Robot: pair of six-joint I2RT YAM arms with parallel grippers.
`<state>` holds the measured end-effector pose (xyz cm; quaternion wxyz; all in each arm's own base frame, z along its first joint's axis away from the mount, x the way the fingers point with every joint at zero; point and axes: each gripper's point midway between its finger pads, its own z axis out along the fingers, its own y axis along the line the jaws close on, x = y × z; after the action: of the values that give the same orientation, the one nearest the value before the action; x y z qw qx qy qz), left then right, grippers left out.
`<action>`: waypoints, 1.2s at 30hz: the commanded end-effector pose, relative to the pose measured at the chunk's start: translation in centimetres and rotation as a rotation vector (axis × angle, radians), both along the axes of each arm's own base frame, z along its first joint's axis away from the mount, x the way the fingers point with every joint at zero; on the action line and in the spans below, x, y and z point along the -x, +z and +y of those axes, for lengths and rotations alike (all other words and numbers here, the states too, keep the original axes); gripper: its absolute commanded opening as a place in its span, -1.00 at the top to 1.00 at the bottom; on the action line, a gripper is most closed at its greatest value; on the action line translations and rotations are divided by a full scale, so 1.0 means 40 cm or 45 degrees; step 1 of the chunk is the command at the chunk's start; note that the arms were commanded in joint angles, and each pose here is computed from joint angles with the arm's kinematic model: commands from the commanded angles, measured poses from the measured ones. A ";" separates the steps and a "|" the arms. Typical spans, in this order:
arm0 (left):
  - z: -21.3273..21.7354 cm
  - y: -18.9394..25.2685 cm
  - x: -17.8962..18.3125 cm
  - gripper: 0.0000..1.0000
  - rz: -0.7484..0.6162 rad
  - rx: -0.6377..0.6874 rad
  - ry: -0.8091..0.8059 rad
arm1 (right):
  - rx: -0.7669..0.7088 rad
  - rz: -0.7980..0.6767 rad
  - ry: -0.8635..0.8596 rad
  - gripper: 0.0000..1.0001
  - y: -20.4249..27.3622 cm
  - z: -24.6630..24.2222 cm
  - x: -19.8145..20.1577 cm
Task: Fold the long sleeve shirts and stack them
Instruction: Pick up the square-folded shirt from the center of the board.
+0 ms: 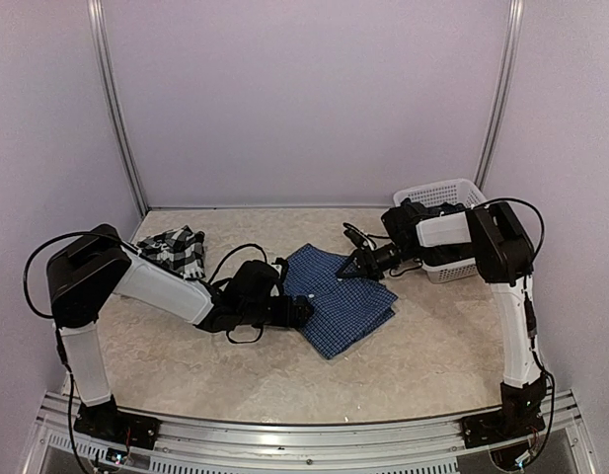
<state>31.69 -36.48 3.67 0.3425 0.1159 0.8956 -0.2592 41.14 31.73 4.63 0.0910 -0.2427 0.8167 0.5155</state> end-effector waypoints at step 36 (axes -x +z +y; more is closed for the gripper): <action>0.017 -0.022 -0.004 -0.95 -0.033 -0.143 0.014 | -0.005 0.041 0.081 0.94 0.032 0.022 0.055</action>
<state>31.93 -36.53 3.43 0.3516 0.1291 0.8976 -0.2326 39.32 32.00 3.99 0.0527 -0.2478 0.8225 0.5093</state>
